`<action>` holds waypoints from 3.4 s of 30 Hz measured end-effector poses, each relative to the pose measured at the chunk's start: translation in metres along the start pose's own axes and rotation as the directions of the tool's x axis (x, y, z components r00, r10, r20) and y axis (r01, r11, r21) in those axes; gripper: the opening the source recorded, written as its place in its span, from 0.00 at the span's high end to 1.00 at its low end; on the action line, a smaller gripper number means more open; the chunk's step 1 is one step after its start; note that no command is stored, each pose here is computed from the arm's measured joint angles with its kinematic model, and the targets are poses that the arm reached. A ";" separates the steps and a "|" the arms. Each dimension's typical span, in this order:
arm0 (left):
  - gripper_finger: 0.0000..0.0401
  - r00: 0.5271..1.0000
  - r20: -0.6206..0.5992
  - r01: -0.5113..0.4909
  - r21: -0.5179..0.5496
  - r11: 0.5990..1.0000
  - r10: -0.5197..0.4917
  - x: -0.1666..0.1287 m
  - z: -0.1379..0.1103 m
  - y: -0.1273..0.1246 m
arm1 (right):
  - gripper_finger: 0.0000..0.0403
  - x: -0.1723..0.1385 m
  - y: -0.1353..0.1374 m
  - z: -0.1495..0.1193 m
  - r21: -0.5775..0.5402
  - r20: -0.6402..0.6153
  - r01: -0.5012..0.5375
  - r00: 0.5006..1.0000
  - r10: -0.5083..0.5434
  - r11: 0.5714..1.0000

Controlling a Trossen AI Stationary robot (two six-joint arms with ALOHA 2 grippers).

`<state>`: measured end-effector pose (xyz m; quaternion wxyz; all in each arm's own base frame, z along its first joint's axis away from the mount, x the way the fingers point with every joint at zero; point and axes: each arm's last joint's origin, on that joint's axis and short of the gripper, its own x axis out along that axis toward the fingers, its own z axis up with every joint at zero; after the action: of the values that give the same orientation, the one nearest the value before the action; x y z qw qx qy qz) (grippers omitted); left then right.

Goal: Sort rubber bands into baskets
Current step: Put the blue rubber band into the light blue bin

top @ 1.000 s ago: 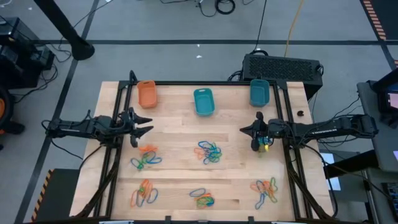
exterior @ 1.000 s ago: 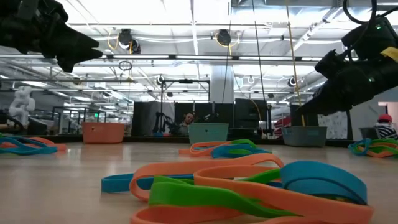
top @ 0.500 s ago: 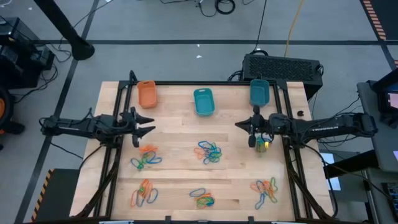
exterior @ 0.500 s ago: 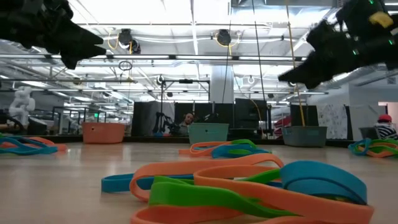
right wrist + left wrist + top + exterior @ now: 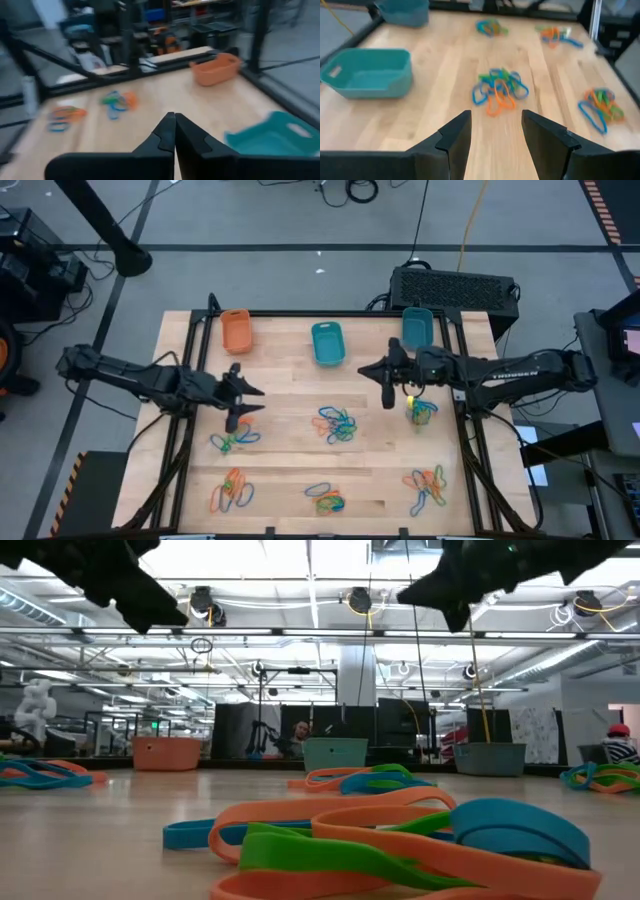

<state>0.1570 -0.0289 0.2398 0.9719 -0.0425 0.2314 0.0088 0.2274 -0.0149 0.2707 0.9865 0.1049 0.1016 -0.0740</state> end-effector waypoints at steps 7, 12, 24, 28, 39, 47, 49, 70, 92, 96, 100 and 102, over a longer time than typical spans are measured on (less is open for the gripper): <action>0.55 0.970 -0.242 -0.004 -0.072 0.997 -0.013 0.017 -0.004 -0.016 | 1.00 0.013 0.011 -0.005 -0.022 -0.079 -0.172 0.982 0.170 0.985; 0.55 0.922 -0.386 -0.025 -0.097 0.995 -0.014 0.023 -0.003 -0.031 | 0.98 0.030 0.024 -0.020 -0.068 -0.118 -0.212 0.972 0.203 0.975; 0.55 0.790 -0.611 -0.028 -0.110 0.994 -0.046 0.052 -0.032 -0.050 | 0.75 0.057 0.040 -0.040 -0.175 -0.091 -0.254 0.966 0.241 0.951; 0.55 0.748 -0.663 -0.054 -0.081 0.995 -0.014 0.065 -0.043 -0.052 | 0.70 0.057 0.044 -0.040 -0.195 -0.087 -0.270 0.962 0.257 0.943; 0.55 0.696 -0.717 -0.094 -0.033 0.995 0.042 0.087 -0.062 -0.055 | 0.68 0.054 0.052 -0.043 -0.225 -0.103 -0.301 0.953 0.284 0.927; 0.55 0.669 -0.741 -0.119 -0.020 0.993 0.065 0.091 -0.073 -0.056 | 0.68 0.054 0.055 -0.043 -0.227 -0.095 -0.310 0.951 0.295 0.923; 0.55 0.668 -0.741 -0.117 -0.019 0.993 0.064 0.091 -0.073 -0.056 | 0.68 0.054 0.055 -0.043 -0.227 -0.095 -0.310 0.951 0.295 0.923; 0.97 0.676 -0.735 -0.113 -0.025 0.993 0.058 0.096 -0.074 -0.058 | 0.68 0.054 0.047 -0.051 -0.224 -0.197 -0.289 0.949 0.247 0.931; 0.99 0.959 -0.259 -0.112 0.020 0.993 0.114 0.080 -0.014 -0.058 | 0.68 0.054 0.044 -0.054 -0.217 -0.226 -0.280 0.947 0.231 0.935; 0.99 0.958 -0.116 -0.255 0.063 0.965 0.261 0.089 -0.001 -0.046 | 0.68 0.055 0.042 -0.053 -0.229 -0.212 -0.225 0.961 0.177 0.947; 0.99 0.944 0.009 -0.329 0.082 0.941 0.330 0.103 0.015 -0.026 | 0.68 0.056 0.039 -0.053 -0.244 -0.192 -0.146 0.976 0.100 0.959; 0.99 0.943 0.054 -0.333 0.093 0.938 0.329 0.109 0.022 -0.014 | 0.68 0.056 0.036 -0.052 -0.242 -0.189 -0.132 0.978 0.086 0.961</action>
<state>0.2651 -0.0415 0.2110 0.9616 0.0463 0.2171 0.1611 0.2783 0.0243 0.2158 0.9815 -0.0105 0.1912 0.0038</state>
